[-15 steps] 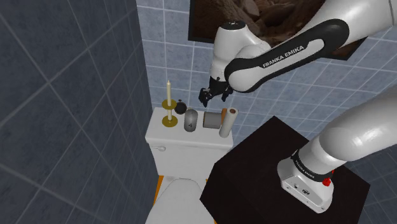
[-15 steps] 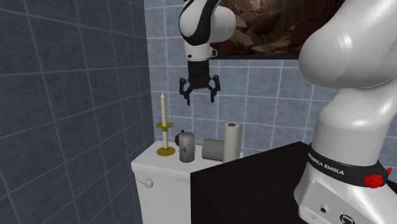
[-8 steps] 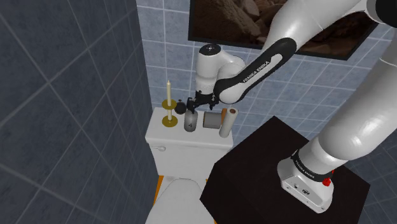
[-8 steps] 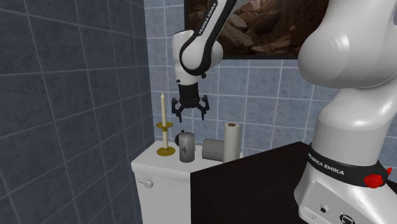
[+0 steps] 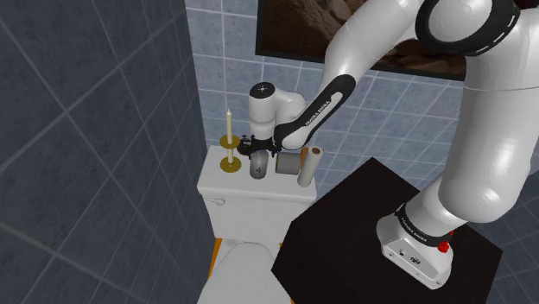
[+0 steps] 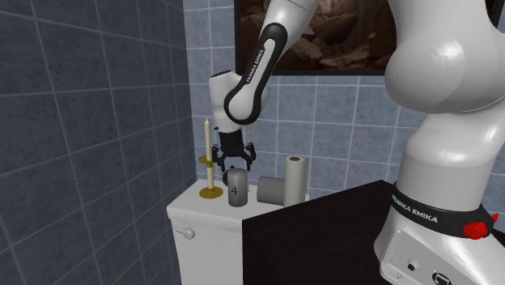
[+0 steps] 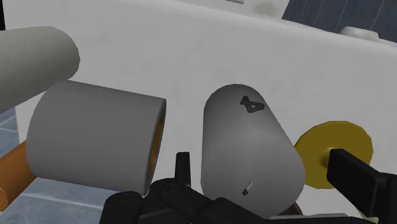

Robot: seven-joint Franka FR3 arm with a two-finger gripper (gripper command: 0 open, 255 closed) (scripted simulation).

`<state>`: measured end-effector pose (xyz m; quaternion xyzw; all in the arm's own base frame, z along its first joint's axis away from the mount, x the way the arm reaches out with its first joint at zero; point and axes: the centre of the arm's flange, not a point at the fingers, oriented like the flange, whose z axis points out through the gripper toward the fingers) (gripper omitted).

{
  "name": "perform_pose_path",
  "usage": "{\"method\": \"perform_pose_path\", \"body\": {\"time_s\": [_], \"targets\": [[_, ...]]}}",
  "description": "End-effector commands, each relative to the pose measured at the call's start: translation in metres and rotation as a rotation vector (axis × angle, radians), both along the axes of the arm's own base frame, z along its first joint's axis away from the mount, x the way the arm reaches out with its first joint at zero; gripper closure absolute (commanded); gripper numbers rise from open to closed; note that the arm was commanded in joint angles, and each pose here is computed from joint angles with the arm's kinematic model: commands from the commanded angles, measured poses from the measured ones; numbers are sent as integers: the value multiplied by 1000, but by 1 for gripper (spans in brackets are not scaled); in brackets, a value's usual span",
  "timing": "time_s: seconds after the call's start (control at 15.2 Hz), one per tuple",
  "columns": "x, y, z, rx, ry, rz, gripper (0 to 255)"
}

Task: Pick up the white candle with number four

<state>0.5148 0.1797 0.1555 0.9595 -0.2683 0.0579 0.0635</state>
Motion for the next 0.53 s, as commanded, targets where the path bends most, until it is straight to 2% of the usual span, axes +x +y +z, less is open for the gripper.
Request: {"method": "perform_pose_path", "body": {"time_s": [0.0, 0.46], "targets": [[4, -1, -11, -3, -3, -12, 0], [4, -1, -46, -3, -3, -12, 0]]}}
